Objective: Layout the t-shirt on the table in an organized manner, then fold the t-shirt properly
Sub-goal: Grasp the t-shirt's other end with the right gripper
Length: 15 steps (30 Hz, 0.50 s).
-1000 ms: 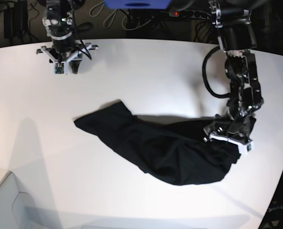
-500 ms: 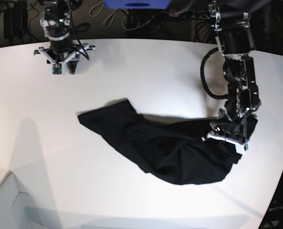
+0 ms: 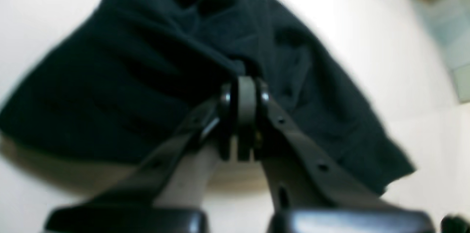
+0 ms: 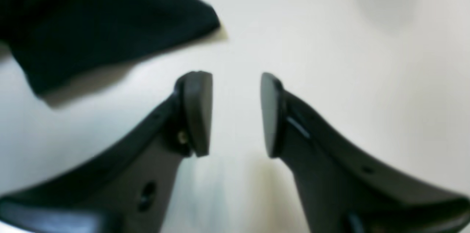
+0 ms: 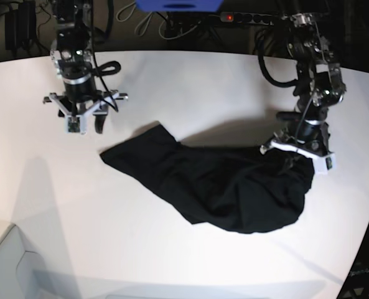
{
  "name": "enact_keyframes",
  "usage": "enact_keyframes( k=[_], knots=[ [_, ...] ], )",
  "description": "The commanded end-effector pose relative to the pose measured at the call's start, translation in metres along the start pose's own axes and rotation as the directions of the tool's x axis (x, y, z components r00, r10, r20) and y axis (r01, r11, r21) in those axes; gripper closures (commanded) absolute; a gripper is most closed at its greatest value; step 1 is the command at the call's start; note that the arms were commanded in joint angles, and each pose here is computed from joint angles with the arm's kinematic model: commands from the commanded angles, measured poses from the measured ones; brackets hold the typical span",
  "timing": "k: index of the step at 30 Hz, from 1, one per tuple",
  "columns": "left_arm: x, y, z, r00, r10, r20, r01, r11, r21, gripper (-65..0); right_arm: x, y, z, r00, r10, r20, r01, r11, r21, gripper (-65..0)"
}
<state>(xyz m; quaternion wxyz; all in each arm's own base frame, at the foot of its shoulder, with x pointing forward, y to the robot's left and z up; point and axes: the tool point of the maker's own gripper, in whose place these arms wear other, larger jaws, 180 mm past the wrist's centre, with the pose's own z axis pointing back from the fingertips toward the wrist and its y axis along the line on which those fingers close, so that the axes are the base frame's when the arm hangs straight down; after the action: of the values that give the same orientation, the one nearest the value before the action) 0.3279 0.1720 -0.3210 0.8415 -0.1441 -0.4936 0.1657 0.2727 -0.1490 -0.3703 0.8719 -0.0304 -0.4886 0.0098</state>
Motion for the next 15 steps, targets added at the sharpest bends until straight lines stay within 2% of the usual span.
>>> enact_keyframes(
  k=[1,4,6,9,15],
  knots=[
    [0.009,-0.003,0.003,0.999,-0.004,0.037,0.004,1.000,-0.012,-0.2,0.024,0.007,-0.002,0.998,-0.003,0.057,0.002,1.000,0.018,-29.5],
    [-0.007,0.005,0.009,1.000,-0.006,0.000,0.006,1.000,0.009,-0.2,0.044,0.033,-0.019,0.999,0.010,0.052,-0.014,0.997,0.080,-36.7],
    [-0.015,0.010,0.012,1.000,-0.009,-0.020,0.009,1.000,0.019,-0.2,0.053,0.051,-0.033,0.998,0.025,0.056,-0.032,0.992,0.120,-38.8],
    [-0.021,0.013,0.014,0.999,-0.008,-0.034,0.009,1.000,0.028,-0.2,0.058,0.056,-0.062,0.998,0.041,0.039,-0.045,0.991,0.126,-39.3],
    [-0.016,0.034,0.021,1.000,0.016,-0.015,-0.014,0.997,0.082,-0.2,0.039,0.050,-0.099,0.996,0.065,-0.055,-0.059,0.992,0.111,-39.3]
  ],
)
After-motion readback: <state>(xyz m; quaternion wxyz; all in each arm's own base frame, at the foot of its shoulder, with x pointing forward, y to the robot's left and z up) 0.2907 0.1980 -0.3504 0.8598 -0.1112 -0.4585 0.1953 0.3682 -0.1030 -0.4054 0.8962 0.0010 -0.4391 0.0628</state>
